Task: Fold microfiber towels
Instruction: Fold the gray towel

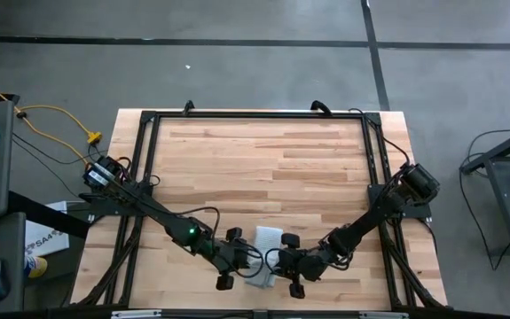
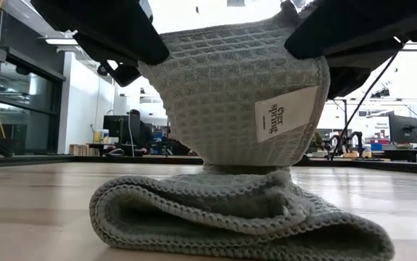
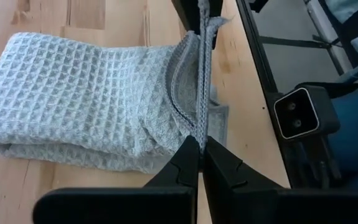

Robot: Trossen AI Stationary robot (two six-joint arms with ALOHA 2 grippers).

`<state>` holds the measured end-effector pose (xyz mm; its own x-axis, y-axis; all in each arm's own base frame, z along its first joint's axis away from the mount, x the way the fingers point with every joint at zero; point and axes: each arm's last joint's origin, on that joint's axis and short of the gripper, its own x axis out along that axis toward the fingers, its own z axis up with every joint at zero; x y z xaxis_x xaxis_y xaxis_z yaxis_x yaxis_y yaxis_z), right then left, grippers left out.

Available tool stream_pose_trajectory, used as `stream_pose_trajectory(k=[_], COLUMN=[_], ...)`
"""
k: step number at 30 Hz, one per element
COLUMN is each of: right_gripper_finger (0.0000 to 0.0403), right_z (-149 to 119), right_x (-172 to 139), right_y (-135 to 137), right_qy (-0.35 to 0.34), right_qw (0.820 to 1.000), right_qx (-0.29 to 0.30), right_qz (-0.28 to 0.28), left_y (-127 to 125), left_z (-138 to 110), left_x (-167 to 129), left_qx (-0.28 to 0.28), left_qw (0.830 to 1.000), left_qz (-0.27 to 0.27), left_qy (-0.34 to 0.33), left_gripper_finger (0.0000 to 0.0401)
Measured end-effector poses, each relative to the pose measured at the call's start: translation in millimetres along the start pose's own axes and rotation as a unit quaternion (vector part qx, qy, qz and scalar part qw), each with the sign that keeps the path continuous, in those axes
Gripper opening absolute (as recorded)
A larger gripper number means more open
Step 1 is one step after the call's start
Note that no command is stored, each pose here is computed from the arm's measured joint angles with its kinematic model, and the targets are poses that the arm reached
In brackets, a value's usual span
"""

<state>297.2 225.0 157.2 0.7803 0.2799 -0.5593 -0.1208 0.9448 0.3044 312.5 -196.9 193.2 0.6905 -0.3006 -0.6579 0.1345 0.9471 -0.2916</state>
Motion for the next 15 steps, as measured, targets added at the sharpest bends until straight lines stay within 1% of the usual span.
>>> stream_pose_trajectory(k=[10,13,15], right_gripper_finger=[0.0004,0.0004,0.0004], right_z=[1.8,-1.4,-5.5], right_x=[1.4,5.7,9.5], right_y=[-3.5,-6.3,-7.7], right_qy=[0.008,0.020,0.030], right_qw=[0.999,0.998,0.998], right_qx=[0.040,0.052,0.053], right_qz=[0.009,0.011,0.011], left_y=[4.2,7.2,10.9], left_z=[1.1,-2.4,-5.8], left_x=[0.6,7.1,16.7], left_qx=[-0.007,-0.016,-0.019], left_qw=[1.000,1.000,0.999], left_qz=[0.005,0.007,-0.002], left_qy=[0.003,0.016,0.028], left_gripper_finger=[0.0001,0.0001,0.0001])
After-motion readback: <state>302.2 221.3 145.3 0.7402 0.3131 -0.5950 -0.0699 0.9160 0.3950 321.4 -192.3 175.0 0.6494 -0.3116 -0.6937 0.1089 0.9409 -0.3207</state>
